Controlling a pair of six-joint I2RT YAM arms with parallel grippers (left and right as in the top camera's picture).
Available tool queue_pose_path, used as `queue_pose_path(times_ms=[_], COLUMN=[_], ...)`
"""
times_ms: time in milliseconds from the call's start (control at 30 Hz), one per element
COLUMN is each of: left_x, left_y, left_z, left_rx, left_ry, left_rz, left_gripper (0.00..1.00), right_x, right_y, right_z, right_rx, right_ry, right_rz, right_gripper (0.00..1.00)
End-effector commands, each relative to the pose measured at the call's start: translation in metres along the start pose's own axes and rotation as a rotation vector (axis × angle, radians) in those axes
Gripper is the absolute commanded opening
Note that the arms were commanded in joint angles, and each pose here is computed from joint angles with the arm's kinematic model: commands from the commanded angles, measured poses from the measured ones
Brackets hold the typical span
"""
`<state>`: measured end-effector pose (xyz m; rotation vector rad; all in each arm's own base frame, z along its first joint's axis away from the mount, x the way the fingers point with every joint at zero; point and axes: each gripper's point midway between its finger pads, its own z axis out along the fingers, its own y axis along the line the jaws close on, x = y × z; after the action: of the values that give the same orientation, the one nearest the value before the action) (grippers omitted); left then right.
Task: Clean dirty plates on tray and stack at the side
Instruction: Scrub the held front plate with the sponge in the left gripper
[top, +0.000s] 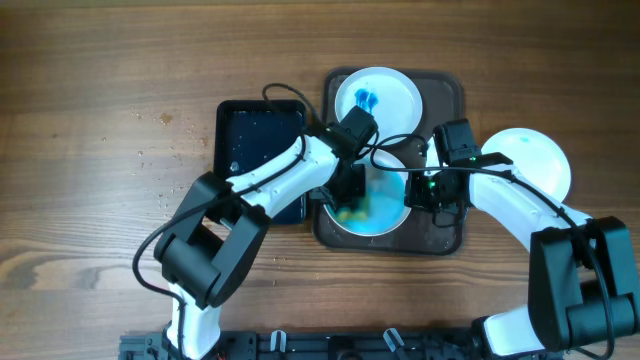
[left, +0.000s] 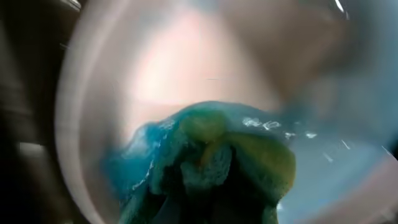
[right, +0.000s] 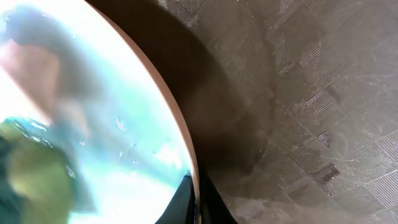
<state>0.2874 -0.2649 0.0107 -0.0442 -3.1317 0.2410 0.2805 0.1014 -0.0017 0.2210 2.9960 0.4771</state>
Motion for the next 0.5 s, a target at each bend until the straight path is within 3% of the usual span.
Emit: queue_pose_path(times_ms=[0,167,367,467], left_x=[-0.04,-0.061,-0.07,-0.073], left_y=[0.074,0.064,-0.019,-0.043], left_z=[-0.003,-0.012,-0.005,-0.01], left_rx=[-0.355,-0.312,0.097,0.21], left_ry=[-0.223,-0.33,-0.28,-0.287], left_rz=[-0.078,-0.13,0.038,0.091], left_gripper=[0.04,0.04,0.04,0.04], right_x=[0.011,0.011,0.012,0.012], right_y=[-0.025,-0.025,-0.025,-0.025], right_z=[0.01,0.01,0.01,0.01], right_rx=[0.114,0.114,0.115,0.115], right_ry=[0.031,0.031,0.035,0.037], right_rz=[-0.006,-0.007,-0.014,-0.028], right_gripper=[0.04,0.04,0.04,0.04])
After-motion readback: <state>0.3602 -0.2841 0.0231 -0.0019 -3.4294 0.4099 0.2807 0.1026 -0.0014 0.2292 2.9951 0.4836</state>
